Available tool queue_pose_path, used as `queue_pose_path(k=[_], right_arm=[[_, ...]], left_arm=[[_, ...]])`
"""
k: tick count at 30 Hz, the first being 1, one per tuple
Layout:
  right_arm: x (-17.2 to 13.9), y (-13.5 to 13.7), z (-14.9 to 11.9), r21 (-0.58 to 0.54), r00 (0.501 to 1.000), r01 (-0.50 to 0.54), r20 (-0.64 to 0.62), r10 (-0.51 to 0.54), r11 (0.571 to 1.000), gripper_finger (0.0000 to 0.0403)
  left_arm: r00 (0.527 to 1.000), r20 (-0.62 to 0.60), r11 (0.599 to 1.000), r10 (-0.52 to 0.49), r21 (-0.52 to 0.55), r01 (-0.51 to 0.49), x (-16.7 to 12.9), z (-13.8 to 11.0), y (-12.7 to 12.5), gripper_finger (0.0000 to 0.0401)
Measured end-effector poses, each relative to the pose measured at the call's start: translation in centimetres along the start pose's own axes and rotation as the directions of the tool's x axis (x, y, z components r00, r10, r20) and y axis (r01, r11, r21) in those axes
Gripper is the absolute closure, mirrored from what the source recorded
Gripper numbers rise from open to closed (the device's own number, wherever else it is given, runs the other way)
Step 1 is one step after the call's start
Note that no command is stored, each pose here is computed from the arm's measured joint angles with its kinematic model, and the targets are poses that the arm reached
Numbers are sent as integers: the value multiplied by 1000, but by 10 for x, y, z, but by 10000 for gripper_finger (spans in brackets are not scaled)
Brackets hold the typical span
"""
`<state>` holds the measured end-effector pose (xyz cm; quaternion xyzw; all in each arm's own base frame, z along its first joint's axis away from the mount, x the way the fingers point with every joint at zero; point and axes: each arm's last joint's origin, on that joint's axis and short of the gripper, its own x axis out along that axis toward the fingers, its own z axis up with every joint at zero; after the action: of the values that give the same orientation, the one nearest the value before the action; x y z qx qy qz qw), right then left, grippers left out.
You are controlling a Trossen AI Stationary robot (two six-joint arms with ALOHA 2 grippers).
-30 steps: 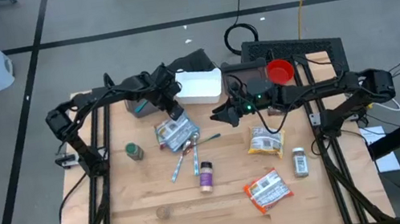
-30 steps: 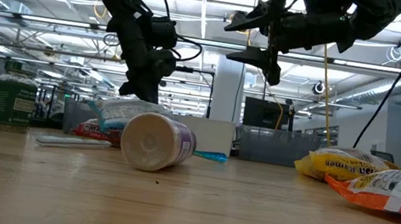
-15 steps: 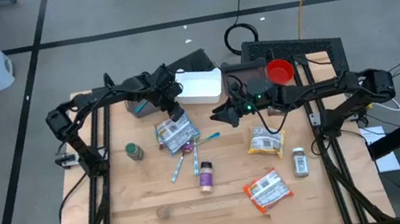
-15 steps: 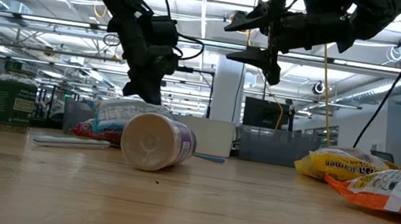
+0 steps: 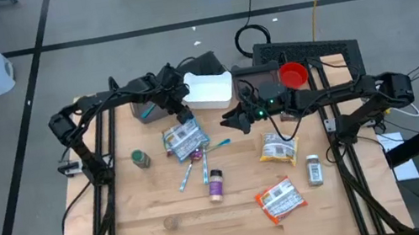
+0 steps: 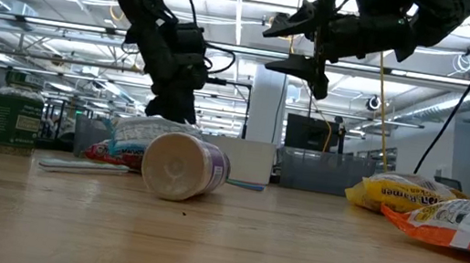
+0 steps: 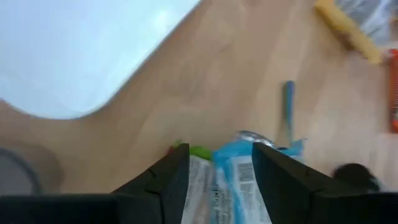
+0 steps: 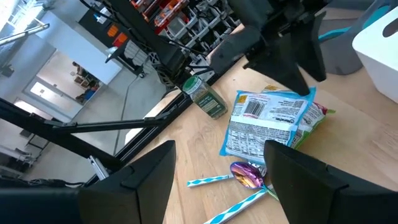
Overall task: Pick & Place Food Item
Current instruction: Put the blue noodle pack into the right black bin
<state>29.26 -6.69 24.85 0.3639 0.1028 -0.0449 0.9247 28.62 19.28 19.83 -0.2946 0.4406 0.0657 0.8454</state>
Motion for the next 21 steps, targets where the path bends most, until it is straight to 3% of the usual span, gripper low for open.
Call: queue_pose_path(k=[12, 16, 21], right_arm=[[-2, -11, -14, 59, 999, 30, -29, -29, 998, 165], [-3, -12, -16, 58, 1000, 17, -14, -16, 998, 165], [-4, -13, -17, 82, 1000, 15, -12, -15, 997, 165]], left_arm=[[999, -43, 999, -33, -19, 32, 12, -3, 6, 241], [998, -55, 999, -28, -17, 27, 15, -4, 7, 283], [999, -36, 1000, -1, -4, 0, 13, -2, 8, 373]])
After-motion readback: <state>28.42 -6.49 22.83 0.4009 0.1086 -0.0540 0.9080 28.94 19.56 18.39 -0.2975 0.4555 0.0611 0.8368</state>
